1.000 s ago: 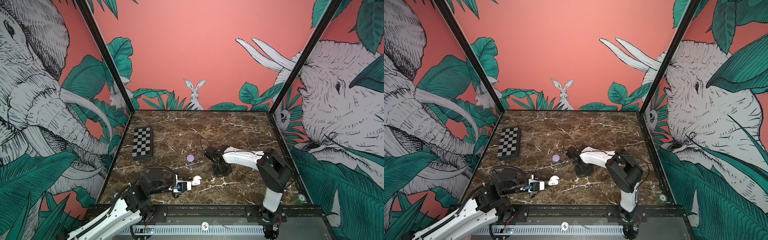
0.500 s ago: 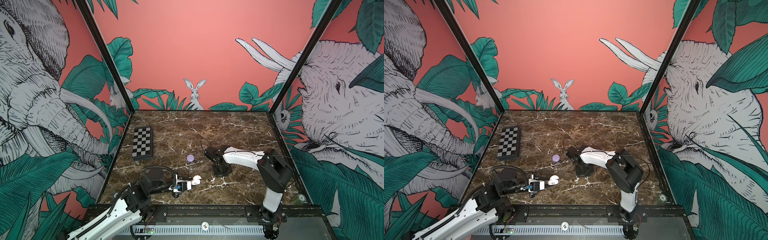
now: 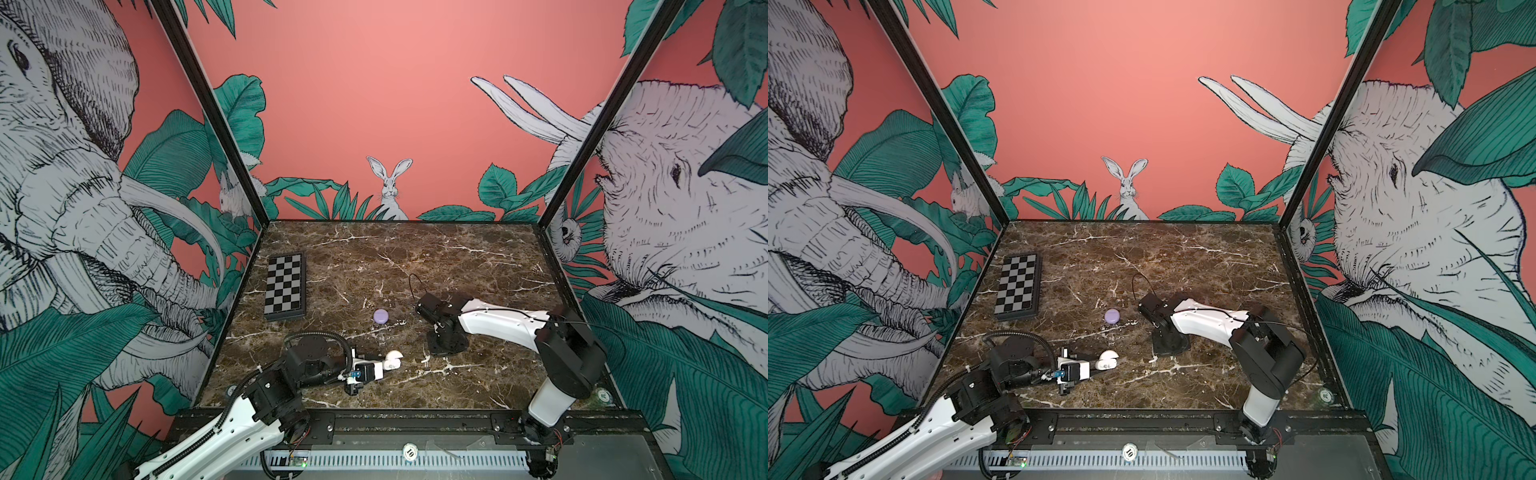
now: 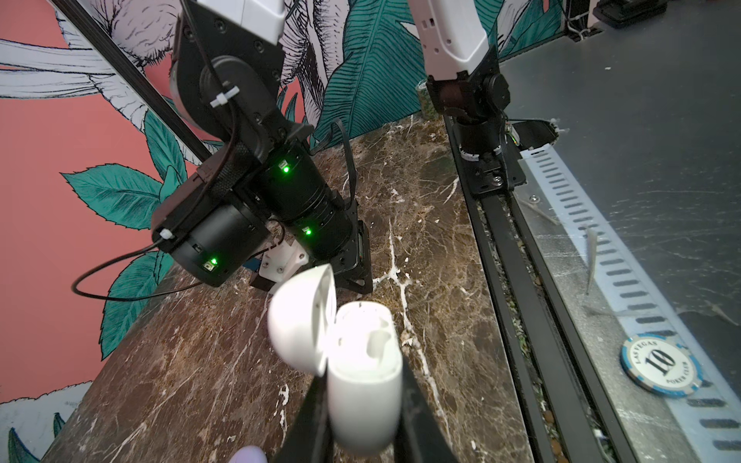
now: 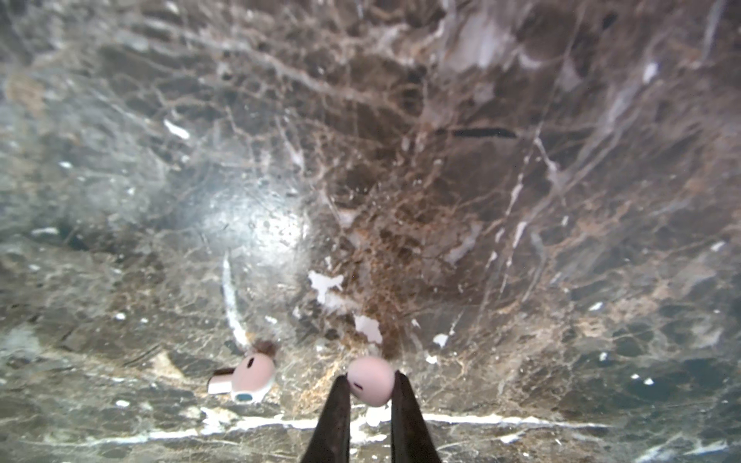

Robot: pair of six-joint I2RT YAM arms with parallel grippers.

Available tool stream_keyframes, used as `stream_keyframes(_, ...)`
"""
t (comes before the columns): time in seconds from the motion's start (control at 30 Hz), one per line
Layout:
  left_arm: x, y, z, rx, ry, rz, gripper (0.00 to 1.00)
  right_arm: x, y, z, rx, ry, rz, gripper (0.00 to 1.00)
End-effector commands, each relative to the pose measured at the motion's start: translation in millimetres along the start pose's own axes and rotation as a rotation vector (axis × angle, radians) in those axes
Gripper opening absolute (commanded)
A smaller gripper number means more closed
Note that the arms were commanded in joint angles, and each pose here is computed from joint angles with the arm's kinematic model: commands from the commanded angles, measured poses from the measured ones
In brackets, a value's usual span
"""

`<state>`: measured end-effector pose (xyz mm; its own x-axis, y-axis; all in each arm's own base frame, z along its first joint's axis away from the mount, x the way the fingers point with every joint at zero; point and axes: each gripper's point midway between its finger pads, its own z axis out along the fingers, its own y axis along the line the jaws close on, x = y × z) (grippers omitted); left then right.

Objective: Insert wireless bluetooth earbuds into charging case
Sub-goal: Pick up the wireless bluetooth earbud from the bottom-center of the table.

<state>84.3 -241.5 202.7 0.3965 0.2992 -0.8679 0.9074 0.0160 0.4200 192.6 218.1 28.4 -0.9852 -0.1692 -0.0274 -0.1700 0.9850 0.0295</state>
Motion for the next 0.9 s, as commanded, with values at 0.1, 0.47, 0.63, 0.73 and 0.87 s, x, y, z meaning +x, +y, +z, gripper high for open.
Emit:
stream_keyframes(0.1,-7.2,1.5,-0.1,0.003,-0.016,0.026,0.00,-4.7,4.8,-11.7,-0.060,-0.072,0.005,0.14)
stream_keyframes(0.47,-4.8,2.9,1.3,-0.002,-0.007,0.016,0.00,-7.5,17.5,-34.7,-0.202,-0.184,0.000,0.15)
stream_keyframes(0.63,-3.4,2.4,3.2,0.004,-0.003,0.008,0.00,-7.5,20.1,-39.3,-0.233,-0.207,-0.001,0.15)
stream_keyframes(0.73,-3.3,2.3,3.7,0.007,-0.002,0.006,0.00,-5.9,20.9,-40.1,-0.239,-0.207,-0.006,0.15)
stream_keyframes(0.87,-3.0,2.1,3.8,0.008,-0.001,0.006,0.00,-6.5,23.1,-43.2,-0.257,-0.222,-0.010,0.15)
